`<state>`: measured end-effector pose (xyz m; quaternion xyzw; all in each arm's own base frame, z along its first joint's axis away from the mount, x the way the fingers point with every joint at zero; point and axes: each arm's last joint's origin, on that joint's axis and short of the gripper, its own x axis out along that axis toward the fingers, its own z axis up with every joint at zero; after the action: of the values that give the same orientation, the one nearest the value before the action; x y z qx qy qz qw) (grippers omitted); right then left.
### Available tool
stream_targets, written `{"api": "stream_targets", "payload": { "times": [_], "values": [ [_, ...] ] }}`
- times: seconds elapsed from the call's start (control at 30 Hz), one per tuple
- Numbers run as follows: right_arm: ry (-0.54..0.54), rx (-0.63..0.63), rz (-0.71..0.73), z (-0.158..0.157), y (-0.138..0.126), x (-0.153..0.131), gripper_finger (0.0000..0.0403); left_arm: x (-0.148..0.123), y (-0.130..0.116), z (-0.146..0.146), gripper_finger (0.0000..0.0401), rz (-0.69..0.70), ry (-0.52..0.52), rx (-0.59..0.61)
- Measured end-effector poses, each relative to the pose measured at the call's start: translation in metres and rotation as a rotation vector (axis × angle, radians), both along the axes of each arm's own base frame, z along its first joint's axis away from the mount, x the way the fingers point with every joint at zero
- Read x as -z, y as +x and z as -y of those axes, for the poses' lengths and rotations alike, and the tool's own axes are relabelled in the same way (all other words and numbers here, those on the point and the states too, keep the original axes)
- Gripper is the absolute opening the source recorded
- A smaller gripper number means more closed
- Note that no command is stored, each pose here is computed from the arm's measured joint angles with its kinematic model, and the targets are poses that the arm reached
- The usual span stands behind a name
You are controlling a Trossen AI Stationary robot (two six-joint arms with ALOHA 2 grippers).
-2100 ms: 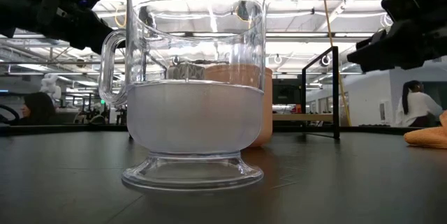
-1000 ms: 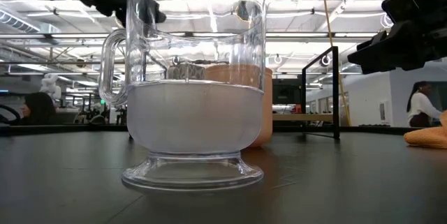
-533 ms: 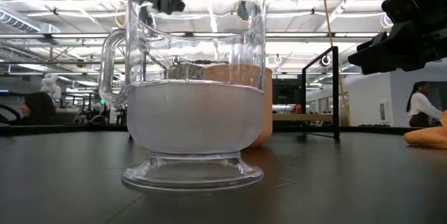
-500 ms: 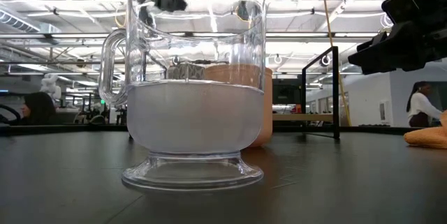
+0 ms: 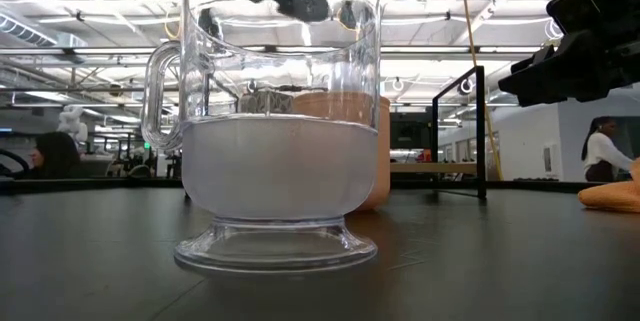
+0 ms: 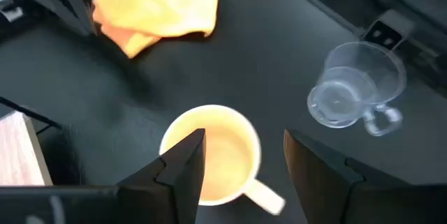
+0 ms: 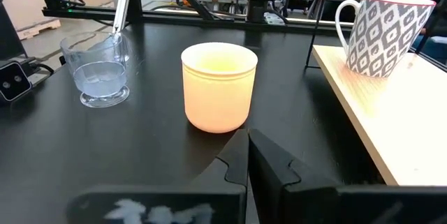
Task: Stack small to large cups/mugs on shelf
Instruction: Put the orange mug on the shelf
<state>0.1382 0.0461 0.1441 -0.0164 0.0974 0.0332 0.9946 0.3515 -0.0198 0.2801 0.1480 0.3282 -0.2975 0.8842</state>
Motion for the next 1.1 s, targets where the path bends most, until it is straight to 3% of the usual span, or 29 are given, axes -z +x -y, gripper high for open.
{"api": "stream_targets", "payload": {
  "times": [0.27, 0.53, 0.87, 1.1],
  "values": [
    [-0.002, 0.000, -0.004, 0.000, 0.000, 0.000, 0.0000, 0.018, 0.038, -0.017, 0.0196, -0.106, 0.008, -0.033],
    [-0.007, 0.000, -0.016, 0.000, 0.000, 0.002, 0.0000, 0.029, 0.059, -0.020, 0.0196, -0.180, 0.052, 0.036],
    [-0.005, 0.002, -0.038, 0.000, -0.001, 0.004, 0.0000, 0.031, 0.064, -0.021, 0.0196, -0.126, 0.187, 0.211],
    [-0.004, 0.002, -0.038, 0.000, -0.001, 0.004, 0.0000, 0.031, 0.071, -0.027, 0.0195, -0.048, 0.206, 0.242]
  ]
}}
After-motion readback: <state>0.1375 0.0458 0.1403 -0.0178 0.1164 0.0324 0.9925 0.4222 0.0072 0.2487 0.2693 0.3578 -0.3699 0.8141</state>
